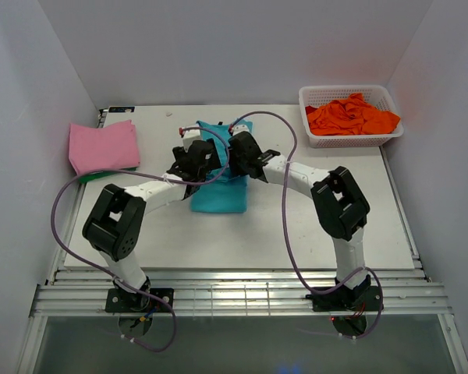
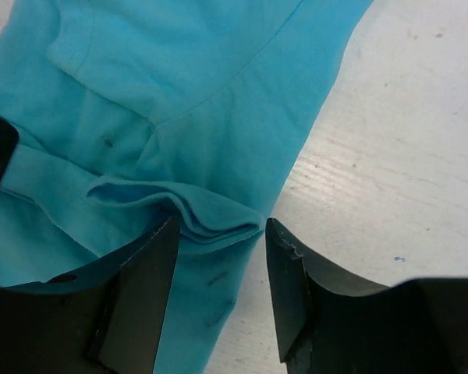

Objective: Fold and stack the t-shirts
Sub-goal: Fold the tshirt

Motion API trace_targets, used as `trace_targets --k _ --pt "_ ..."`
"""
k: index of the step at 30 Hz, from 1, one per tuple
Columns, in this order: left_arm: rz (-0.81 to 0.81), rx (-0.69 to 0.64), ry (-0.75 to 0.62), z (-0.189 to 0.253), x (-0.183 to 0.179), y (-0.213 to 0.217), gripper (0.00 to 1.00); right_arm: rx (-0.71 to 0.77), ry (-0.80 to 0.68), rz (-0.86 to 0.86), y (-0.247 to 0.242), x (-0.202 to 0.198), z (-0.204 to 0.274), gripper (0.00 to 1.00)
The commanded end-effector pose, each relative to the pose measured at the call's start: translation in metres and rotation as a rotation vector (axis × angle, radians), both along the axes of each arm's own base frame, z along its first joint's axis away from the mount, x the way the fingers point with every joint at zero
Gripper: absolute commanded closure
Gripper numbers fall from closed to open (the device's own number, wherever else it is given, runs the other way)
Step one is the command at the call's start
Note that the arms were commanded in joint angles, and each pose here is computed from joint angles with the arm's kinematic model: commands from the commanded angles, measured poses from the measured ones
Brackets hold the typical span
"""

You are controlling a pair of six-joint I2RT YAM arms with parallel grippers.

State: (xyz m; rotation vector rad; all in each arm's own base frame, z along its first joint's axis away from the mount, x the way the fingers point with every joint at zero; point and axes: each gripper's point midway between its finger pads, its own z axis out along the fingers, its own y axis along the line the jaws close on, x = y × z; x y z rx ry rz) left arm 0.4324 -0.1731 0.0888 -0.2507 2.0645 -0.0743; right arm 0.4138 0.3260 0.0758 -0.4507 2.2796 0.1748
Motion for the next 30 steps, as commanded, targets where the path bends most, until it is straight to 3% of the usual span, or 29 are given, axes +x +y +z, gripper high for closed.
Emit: trace_targets --k 1,3,6,8,9,10,12,13,20,30 --pt "0.072 0.007 -0.242 0.107 0.030 0.010 0.07 0.091 -0.195 0.016 0.006 0.022 0.090 0.45" --pt "0.068 -0.037 -0.298 0.138 0.026 0.011 0.07 0.124 -0.220 0.025 0.003 0.016 0.110 0.45" --pt "0.024 -0.141 -0.297 0.146 0.007 0.003 0.08 0.191 -0.202 0.070 0.005 -0.004 0.113 0.47" --pt "-0.032 -0.209 -0.231 0.118 -0.016 -0.012 0.36 0.208 -0.161 0.093 0.004 -0.016 0.100 0.56" --pt "-0.051 -0.232 -0.212 0.109 -0.024 -0.016 0.58 0.234 -0.137 0.127 0.009 -0.024 0.099 0.63" --pt "-0.067 -0.257 -0.204 0.106 -0.032 -0.021 1.00 0.250 -0.117 0.147 0.013 -0.029 0.095 0.78" --pt "-0.121 -0.296 -0.133 0.075 -0.051 -0.035 1.00 0.280 -0.071 0.206 0.022 -0.040 0.082 0.91" --pt "-0.140 -0.305 -0.111 0.066 -0.056 -0.039 1.00 0.292 -0.054 0.213 0.025 -0.042 0.078 0.92" --pt "-0.232 -0.373 -0.002 0.011 -0.089 -0.062 1.00 0.355 0.089 0.319 0.053 -0.058 0.042 0.92" --pt "-0.219 -0.352 0.035 -0.013 -0.097 -0.059 1.00 0.371 0.171 0.336 0.065 -0.061 0.016 0.92"
